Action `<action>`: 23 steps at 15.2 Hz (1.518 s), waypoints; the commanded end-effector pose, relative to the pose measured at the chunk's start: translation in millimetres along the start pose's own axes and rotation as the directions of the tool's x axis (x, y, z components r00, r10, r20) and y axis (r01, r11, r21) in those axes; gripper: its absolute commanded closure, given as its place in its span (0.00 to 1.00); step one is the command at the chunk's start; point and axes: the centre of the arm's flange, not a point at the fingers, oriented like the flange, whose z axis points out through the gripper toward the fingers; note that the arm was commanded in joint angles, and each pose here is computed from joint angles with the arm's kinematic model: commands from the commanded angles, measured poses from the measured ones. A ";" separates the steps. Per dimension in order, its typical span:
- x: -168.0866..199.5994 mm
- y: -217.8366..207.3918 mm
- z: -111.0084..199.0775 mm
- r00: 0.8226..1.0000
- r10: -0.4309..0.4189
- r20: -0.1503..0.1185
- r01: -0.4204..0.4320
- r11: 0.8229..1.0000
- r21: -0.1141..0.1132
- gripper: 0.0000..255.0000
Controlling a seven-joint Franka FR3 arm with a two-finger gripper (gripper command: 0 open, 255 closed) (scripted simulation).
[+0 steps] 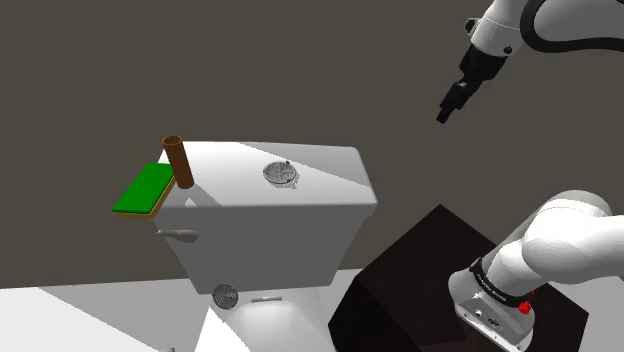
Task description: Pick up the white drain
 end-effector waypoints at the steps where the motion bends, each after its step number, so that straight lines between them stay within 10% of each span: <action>1: 0.0 0.0 0.0 1.000 0.000 0.000 0.000 1.000 0.000 0.00; 12: 104.9 -88.7 34.1 0.950 -0.312 0.001 0.311 0.949 0.054 0.00; 23: 176.3 -207.4 63.5 0.806 -0.592 -0.014 0.590 0.800 0.105 0.00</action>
